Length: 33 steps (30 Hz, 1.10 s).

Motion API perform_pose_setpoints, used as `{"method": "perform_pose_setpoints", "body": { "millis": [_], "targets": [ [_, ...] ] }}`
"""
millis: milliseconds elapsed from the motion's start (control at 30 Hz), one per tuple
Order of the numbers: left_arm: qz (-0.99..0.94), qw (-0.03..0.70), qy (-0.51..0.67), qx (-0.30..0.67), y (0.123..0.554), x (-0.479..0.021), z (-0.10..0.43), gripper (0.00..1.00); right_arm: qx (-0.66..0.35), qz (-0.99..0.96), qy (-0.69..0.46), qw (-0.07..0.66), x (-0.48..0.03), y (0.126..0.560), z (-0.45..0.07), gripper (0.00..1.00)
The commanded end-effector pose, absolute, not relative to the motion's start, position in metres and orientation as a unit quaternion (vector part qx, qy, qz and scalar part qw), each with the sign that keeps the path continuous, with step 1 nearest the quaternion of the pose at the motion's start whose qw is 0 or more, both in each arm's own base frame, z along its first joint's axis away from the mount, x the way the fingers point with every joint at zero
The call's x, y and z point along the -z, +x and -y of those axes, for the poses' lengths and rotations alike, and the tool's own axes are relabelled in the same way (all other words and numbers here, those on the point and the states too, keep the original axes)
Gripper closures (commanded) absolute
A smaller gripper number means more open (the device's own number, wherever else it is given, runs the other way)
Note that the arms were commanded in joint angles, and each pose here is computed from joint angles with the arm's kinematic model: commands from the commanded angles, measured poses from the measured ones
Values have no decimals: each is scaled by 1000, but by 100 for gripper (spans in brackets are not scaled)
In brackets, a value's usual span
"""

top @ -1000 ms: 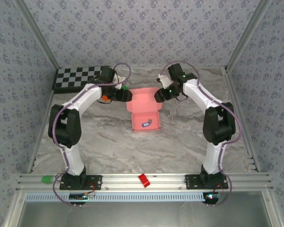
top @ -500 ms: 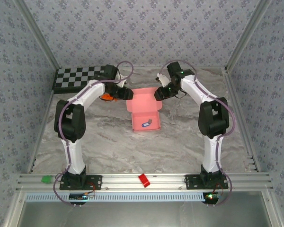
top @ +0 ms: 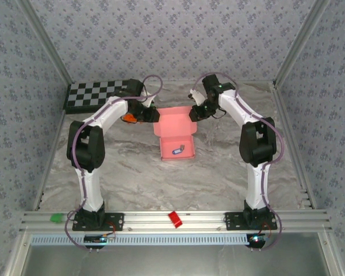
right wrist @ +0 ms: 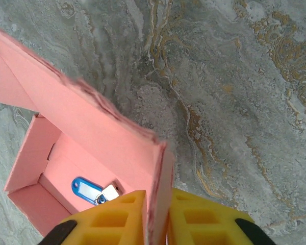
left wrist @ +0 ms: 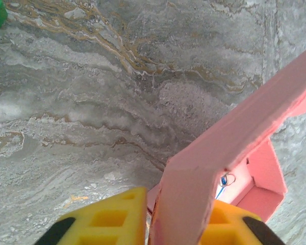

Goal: Fold the paper box

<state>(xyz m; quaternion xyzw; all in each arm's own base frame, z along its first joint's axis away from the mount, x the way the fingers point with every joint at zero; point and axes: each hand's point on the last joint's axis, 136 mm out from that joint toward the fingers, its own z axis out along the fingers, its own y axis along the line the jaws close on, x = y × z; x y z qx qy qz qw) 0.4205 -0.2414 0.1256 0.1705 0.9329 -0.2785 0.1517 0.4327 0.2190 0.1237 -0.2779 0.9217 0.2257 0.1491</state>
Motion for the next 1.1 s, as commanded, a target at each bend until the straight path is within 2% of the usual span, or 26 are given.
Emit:
{"method": "perform_pose_setpoints", "body": {
  "millis": [0, 233, 333, 800, 1067],
  "targets": [
    [-929, 149, 177, 288, 422, -133, 243, 88, -224, -922, -281, 146, -128, 434, -217, 86],
    [-920, 176, 177, 302, 426, -146, 250, 97, -215, -921, -270, 183, -138, 440, -220, 93],
    [-915, 210, 176, 297, 434, -156, 253, 100, -207, -920, -260, 209, -143, 443, -220, 95],
    [-890, 333, 167, 262, 450, -188, 263, 100, -114, -902, -199, 366, -175, 455, -203, 96],
    [-875, 379, 162, 253, 454, -191, 268, 100, -69, -894, -168, 410, -173, 456, -195, 96]
  ]
}}
